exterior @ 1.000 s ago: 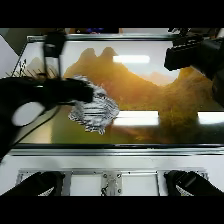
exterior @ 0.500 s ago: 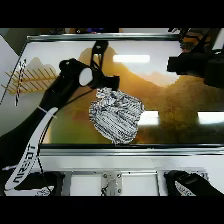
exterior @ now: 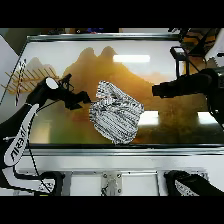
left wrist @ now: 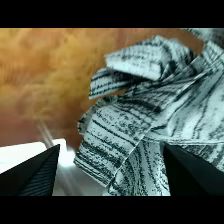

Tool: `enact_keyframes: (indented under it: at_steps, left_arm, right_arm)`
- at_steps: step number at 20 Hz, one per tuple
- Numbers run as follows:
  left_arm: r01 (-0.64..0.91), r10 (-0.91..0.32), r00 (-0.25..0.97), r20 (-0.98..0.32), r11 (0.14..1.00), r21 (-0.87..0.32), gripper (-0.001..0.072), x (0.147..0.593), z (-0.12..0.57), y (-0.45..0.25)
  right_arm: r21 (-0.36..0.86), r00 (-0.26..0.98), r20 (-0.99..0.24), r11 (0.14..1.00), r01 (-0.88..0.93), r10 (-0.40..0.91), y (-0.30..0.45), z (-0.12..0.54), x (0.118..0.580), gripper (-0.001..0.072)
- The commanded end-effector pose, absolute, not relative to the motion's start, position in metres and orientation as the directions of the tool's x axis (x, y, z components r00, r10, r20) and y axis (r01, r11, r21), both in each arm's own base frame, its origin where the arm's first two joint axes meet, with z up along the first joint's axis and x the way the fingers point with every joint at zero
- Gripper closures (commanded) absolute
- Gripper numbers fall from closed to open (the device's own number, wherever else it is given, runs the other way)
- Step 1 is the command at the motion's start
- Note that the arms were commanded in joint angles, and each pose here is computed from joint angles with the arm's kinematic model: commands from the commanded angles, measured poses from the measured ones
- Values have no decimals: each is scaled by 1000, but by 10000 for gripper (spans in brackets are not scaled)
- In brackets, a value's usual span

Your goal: Fold the clothes and pants, and hang the long-sleeved shirts on hangers.

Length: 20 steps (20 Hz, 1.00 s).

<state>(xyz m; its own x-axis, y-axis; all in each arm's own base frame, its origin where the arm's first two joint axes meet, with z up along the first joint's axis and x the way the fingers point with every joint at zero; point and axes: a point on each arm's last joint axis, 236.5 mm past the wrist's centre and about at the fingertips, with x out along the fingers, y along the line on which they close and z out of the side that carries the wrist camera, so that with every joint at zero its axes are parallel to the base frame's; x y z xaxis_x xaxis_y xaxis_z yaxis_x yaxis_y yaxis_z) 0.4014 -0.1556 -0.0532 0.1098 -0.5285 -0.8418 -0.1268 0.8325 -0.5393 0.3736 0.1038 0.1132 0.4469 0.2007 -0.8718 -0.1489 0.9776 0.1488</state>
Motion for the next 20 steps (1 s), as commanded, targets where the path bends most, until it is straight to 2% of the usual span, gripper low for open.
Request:
enact_keyframes:
  at_steps: [1, 5, 6, 8, 9, 10, 11, 12, 17, 20]
  left_arm:
    - [-155, -697, 64, -714, 700, -697, -11, 391, -73, -178]
    - [-142, -687, 41, -726, 715, -685, 0, 389, -92, -196]
    - [-142, -684, 49, -728, 716, -683, 166, 390, -93, -195]
    - [-142, -689, 59, -723, 711, -689, 656, 394, -90, -195]
    - [-137, -689, 58, -722, 711, -689, 694, 396, -87, -192]
    - [-132, -695, 53, -717, 707, -695, 695, 397, -82, -190]
    - [-126, -702, 48, -710, 701, -702, 694, 398, -76, -188]
    - [-116, -707, 42, -706, 698, -706, 695, 399, -70, -188]
    - [-20, -643, 71, -763, 764, -645, 694, 402, -51, -170]
    - [-3, -592, 82, -802, 804, -594, 694, 400, -47, -158]
  right_arm:
    - [211, 377, -892, 968, -138, 248, 107, 88, 367, 701]
    - [281, 320, -906, 959, -39, 279, 81, 64, 362, 701]
    - [288, 299, -913, 958, -6, 276, 72, 53, 357, 700]
    - [308, 253, -924, 950, 50, 286, 60, 26, 347, 696]
    - [326, 243, -923, 941, 87, 297, 56, 12, 345, 685]
    - [349, 237, -920, 928, 132, 312, 54, -1, 344, 448]
    - [363, 239, -917, 916, 171, 319, 52, -13, 347, 68]
    - [365, 243, -918, 906, 215, 313, 49, -24, 351, 23]
    - [489, 275, -869, 800, 346, 412, 85, -69, 388, 24]
    - [499, 219, -866, 801, 330, 449, 126, -98, 386, 23]
